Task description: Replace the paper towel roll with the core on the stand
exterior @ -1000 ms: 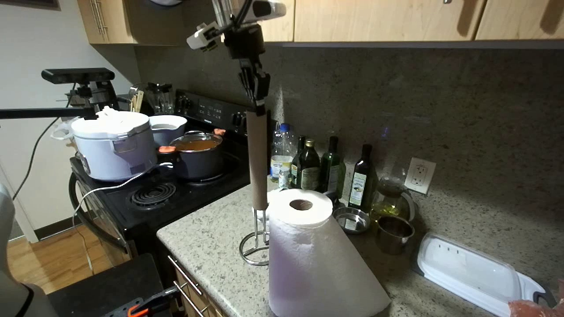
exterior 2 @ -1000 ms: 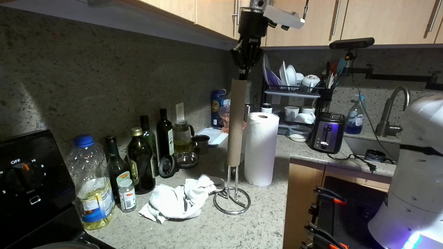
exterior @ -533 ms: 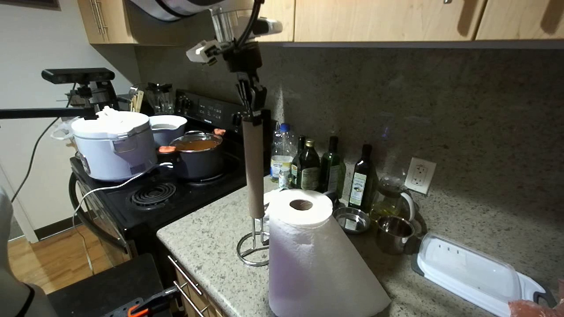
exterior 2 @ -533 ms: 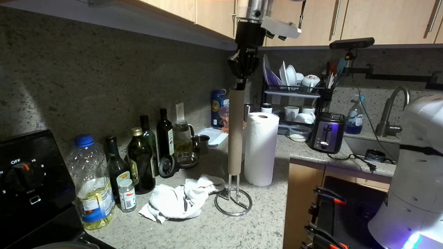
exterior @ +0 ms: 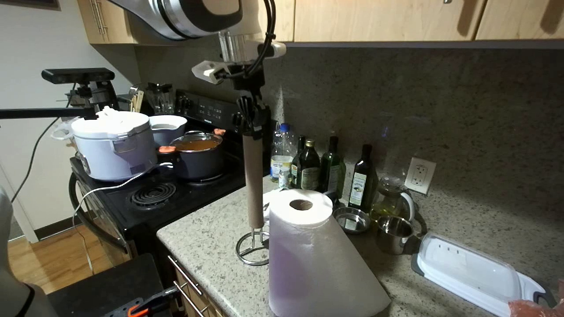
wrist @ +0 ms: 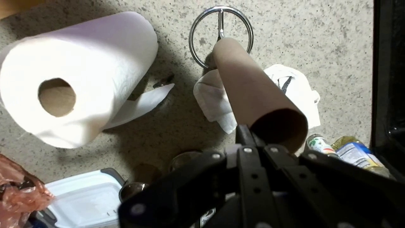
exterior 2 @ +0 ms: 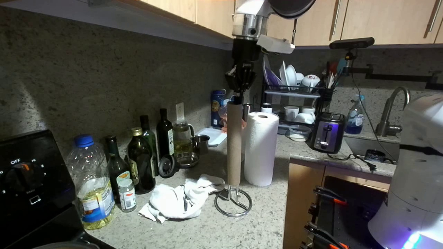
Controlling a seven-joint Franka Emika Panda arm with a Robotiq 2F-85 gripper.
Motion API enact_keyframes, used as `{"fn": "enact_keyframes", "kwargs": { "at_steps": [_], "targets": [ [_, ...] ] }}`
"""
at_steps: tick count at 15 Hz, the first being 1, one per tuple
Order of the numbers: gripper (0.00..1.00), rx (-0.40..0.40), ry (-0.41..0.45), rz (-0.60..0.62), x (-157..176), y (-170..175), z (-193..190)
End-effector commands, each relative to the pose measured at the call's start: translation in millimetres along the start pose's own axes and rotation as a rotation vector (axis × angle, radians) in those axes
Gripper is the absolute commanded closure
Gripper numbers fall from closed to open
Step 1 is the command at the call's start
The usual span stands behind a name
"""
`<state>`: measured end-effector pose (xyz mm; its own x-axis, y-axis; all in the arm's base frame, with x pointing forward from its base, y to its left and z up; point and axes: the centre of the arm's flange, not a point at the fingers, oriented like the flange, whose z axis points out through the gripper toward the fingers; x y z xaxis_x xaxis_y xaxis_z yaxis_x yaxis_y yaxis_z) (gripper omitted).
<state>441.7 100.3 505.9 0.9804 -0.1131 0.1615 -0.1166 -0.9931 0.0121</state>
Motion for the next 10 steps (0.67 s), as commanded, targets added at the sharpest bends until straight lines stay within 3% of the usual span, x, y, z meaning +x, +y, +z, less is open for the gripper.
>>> {"fn": "enact_keyframes", "kwargs": {
  "at_steps": [1,6,7,8,9,10],
  "targets": [
    [1.0,0.034,-0.019,-0.019,-4,2,14],
    [1.0,0.038,-0.049,-0.016,-9,3,28],
    [0.89,0.036,-0.052,-0.017,-11,3,30],
    [0.91,0.034,-0.057,-0.018,-12,3,32],
    [0.84,0.034,-0.061,-0.018,-14,3,33],
    [0.65,0.034,-0.063,-0.017,-15,3,34]
  ]
}}
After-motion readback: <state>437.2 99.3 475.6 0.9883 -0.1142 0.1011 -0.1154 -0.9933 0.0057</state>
